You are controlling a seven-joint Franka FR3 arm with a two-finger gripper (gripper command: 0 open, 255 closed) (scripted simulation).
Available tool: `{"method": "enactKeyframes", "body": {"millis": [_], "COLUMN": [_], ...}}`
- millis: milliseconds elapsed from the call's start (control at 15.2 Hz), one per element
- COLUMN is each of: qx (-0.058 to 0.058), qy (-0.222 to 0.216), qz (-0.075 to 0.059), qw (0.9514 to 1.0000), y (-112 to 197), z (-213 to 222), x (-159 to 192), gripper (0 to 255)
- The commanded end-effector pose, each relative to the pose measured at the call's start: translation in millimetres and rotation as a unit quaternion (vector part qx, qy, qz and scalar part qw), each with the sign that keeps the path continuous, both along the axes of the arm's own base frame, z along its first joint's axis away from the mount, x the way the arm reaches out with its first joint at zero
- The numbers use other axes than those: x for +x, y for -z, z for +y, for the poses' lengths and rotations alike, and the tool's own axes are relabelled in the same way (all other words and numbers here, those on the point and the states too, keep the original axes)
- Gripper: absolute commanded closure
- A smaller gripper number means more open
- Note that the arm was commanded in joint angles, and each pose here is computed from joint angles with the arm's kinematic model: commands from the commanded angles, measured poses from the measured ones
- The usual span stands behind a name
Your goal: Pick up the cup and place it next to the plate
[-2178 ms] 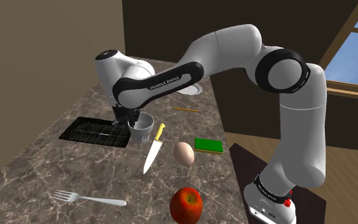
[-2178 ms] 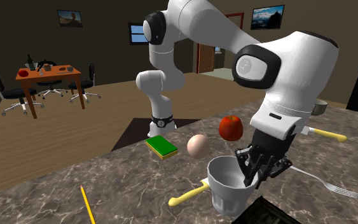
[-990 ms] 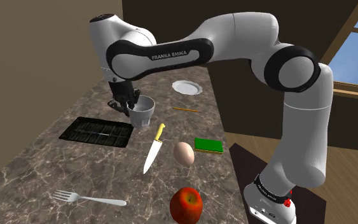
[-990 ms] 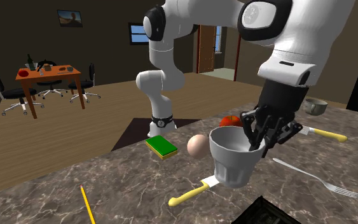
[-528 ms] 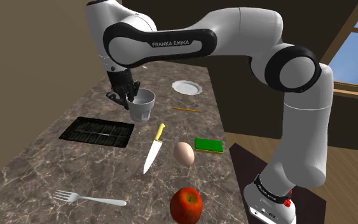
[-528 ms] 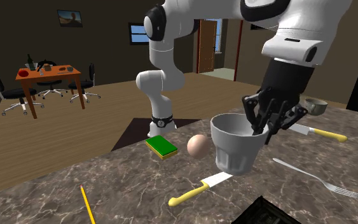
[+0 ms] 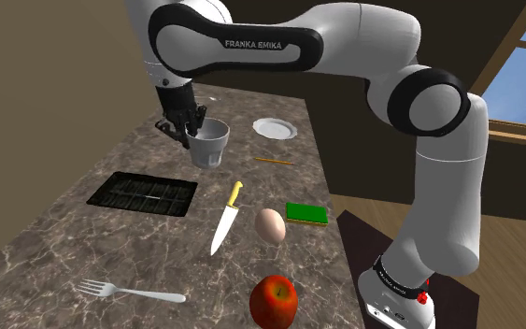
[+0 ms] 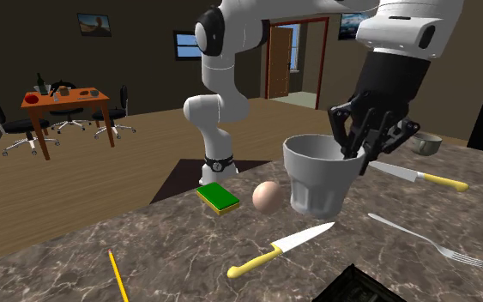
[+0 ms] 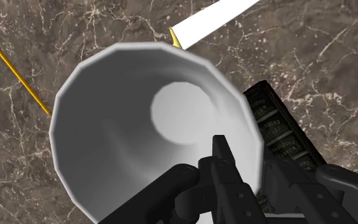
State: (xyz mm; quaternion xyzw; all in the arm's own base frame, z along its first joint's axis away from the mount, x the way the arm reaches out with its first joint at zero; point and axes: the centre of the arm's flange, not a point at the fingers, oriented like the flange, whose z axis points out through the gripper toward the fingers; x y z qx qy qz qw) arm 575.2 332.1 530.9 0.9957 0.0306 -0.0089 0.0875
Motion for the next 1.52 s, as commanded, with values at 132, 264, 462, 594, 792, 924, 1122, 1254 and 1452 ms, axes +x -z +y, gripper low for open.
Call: {"method": "enactKeyframes", "body": {"millis": [132,264,462,594,792,924,1122,1254,1452], "qx": [0.000,0.000,0.000,0.000,0.000,0.000,0.000,0.000,0.000], "qy": [0.000,0.000,0.000,0.000,0.000,0.000,0.000,0.000,0.000], "qz": [0.000,0.000,0.000,0.000,0.000,0.000,0.000,0.000,0.000], "qw": [1.0000,1.0000,1.0000,1.0000,1.0000,1.0000,1.0000,1.0000,1.0000], "y": [7,11,18,23,30,35,42,46,53], "z": [-44,-68,-105,-129,-165,-189,-225,-250,-286], "x": [17,27,41,50,65,74,89,98,112], "gripper": [255,255,255,255,255,255,255,255,255]}}
